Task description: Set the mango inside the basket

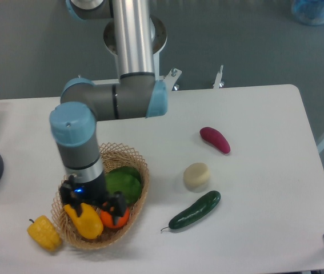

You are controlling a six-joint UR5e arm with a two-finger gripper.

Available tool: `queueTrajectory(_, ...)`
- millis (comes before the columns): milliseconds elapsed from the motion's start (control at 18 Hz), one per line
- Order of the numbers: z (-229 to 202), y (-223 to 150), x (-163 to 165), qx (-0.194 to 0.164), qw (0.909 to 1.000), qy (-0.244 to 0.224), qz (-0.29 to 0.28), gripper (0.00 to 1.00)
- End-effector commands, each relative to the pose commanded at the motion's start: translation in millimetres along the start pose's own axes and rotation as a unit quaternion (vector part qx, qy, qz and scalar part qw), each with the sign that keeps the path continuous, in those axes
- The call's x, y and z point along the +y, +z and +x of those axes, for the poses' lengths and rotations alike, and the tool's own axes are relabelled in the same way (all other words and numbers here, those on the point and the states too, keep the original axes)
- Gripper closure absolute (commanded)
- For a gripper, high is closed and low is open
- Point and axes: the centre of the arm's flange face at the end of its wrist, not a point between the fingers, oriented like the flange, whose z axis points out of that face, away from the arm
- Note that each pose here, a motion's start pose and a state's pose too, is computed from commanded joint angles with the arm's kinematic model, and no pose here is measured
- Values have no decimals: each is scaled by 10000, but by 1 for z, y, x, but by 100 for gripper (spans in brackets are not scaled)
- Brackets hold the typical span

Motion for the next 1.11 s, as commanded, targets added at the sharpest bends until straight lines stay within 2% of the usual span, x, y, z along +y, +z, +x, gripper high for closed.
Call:
queueTrajectory(278, -110, -55, 36, -537, 9984, 77, 179, 0)
queueTrajectory(444, -148, -93, 56, -820, 9951, 514, 225, 0)
queueTrajectory(611, -164, -121, 71, -920, 9906, 1000, 132, 0)
queueTrajectory(722, -174, -135, 93, -794, 9855, 1491, -157, 0)
queueTrajectory(889, -177, -145, 114, -578, 9653, 2502, -467, 0)
queueTrajectory(944, -176, -150, 118, -581, 9616, 2638, -481, 0)
queueTrajectory(1111, -170, -147, 130, -535, 9630, 2600, -474, 0)
